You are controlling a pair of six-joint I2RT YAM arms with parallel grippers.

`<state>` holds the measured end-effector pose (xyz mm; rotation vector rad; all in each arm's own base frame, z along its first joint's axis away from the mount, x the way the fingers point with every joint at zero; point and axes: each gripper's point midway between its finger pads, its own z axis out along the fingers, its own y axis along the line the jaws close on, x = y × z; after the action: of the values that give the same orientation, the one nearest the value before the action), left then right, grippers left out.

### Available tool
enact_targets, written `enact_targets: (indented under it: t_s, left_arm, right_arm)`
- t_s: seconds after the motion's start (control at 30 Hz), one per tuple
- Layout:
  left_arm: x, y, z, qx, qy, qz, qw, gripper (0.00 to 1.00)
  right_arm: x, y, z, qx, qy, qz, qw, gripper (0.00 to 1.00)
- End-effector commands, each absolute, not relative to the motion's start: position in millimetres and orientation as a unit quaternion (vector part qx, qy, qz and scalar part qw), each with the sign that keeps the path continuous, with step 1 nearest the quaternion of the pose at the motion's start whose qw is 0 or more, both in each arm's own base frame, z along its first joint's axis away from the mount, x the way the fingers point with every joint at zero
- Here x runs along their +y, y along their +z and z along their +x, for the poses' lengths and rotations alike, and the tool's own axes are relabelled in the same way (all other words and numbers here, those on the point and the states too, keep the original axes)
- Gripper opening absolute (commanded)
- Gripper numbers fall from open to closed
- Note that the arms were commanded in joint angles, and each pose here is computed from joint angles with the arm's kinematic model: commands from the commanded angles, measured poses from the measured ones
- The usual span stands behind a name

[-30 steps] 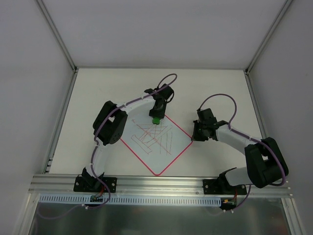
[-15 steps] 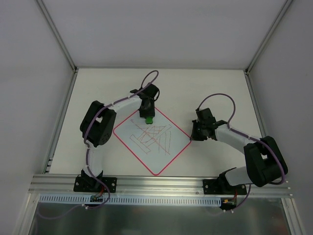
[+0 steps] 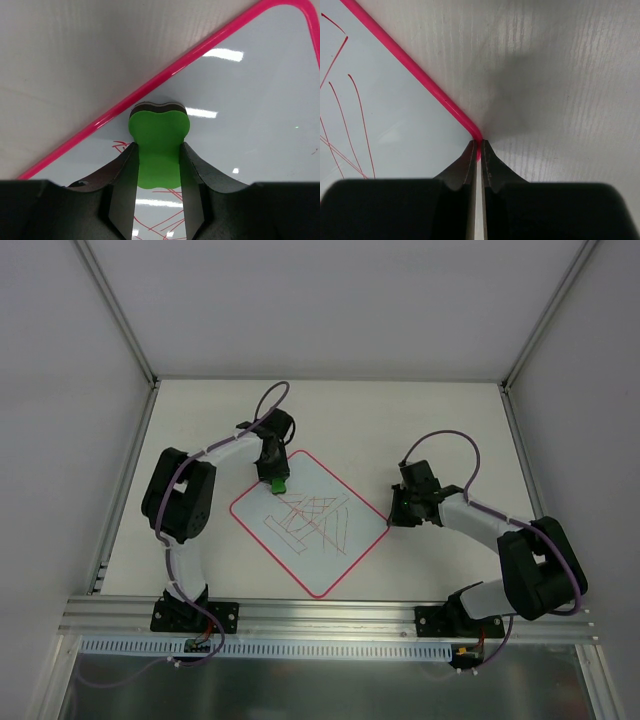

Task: Erase the whiteboard

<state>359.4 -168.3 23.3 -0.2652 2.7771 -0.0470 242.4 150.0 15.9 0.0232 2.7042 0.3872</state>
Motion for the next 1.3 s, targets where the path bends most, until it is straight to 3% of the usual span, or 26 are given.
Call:
enact_targets:
  t_s: [0.0, 0.57, 0.93, 1.03, 1.27]
  left_arm:
    - [-120, -12, 298, 0.991, 0.075, -0.093, 0.06, 0.0]
    - [-112, -9, 283, 0.988, 0.074, -0.124, 0.047, 0.0]
    - [-286, -31, 241, 0.998, -0.003, 0.064, 0.019, 0.0]
    - [-310, -42, 233, 0.996, -0.004, 0.091, 0.007, 0.0]
    - [-257, -28, 240, 0.998, 0.036, 0.045, 0.016, 0.0]
  right_arm:
    - [138, 2, 228, 0.979, 0.106, 0.008, 0.172, 0.0]
    - [141, 3, 229, 0.978, 0.114, 0.001, 0.175, 0.0]
    - [141, 3, 230, 0.978, 0.112, 0.0, 0.177, 0.0]
    - [140, 3, 229, 0.978, 0.11, 0.0, 0.176, 0.0]
    - [140, 4, 229, 0.978, 0.11, 0.001, 0.179, 0.0]
